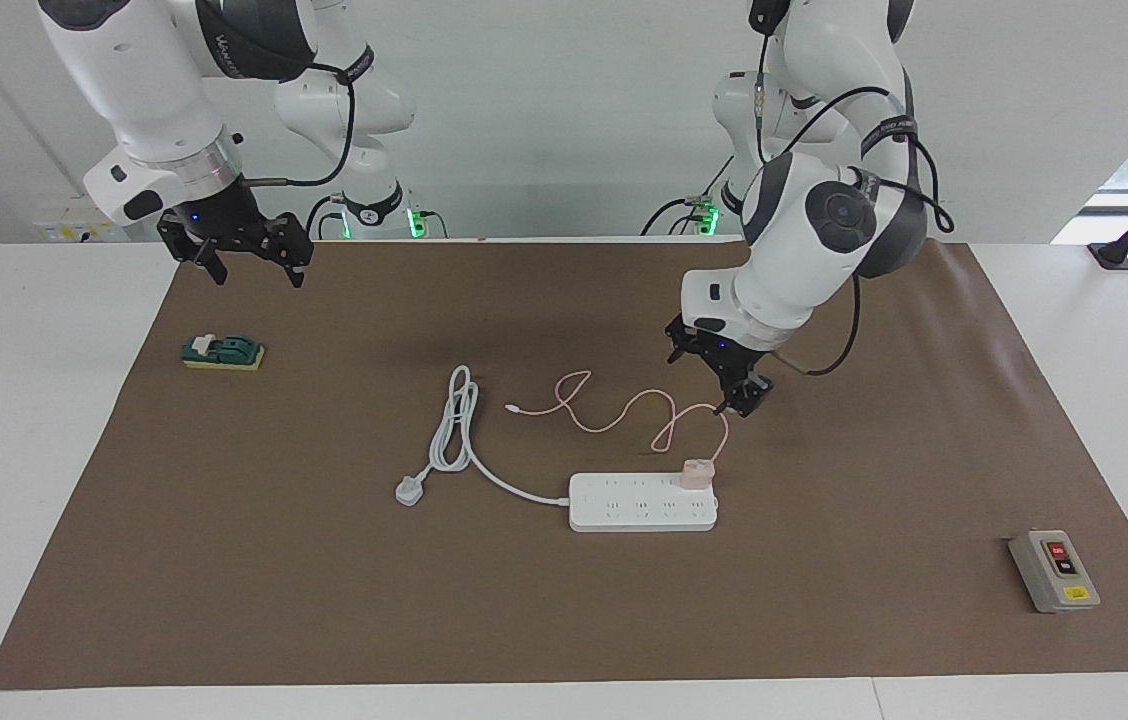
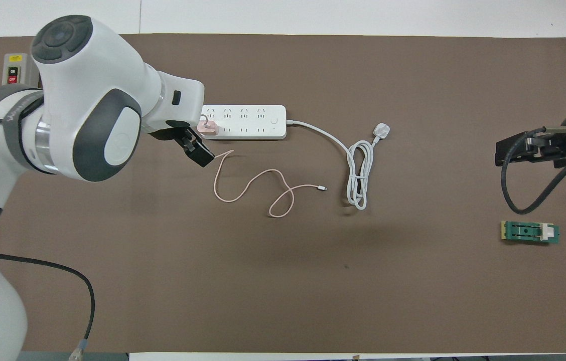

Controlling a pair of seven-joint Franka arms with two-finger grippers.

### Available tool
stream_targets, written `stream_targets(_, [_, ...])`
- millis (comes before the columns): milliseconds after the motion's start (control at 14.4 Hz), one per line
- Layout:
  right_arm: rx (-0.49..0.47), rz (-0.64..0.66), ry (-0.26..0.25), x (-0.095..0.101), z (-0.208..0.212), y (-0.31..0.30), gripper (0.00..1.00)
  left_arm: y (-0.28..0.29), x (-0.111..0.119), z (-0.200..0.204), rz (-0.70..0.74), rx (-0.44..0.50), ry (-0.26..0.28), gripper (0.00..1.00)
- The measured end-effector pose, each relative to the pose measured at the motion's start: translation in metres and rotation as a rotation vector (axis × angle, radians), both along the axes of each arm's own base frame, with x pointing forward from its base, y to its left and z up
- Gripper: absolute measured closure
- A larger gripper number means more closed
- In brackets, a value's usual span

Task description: Plug charger into power strip

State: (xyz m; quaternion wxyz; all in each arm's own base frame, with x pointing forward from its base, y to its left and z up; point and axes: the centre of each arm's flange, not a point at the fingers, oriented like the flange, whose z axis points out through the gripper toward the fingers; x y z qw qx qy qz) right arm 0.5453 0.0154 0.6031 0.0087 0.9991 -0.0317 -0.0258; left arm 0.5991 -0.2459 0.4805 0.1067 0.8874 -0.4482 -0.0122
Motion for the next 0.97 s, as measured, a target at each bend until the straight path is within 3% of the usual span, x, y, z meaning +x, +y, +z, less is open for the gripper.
stream_targets(139, [0.000,0.000,0.000,0.000,0.000,0.000,0.00,0.050,0.006,0.012,0.070,0.010,0.038,0.00])
stream_targets(486, [0.000,0.000,0.000,0.000,0.000,0.000,0.00,0.159,0.014,0.045,0.235,0.004,0.037,0.00])
stream_targets(625, [0.000,0.000,0.000,0.000,0.000,0.000,0.00,0.198,0.009,0.055,0.305,0.007,0.059,0.00])
stream_targets(833, [0.000,0.000,0.000,0.000,0.000,0.000,0.00,0.235,-0.002,0.071,0.632,0.051,0.126,0.00])
stream_targets(972, [0.000,0.000,0.000,0.000,0.000,0.000,0.00,0.243,-0.005,0.080,0.853,0.139,0.122,0.00])
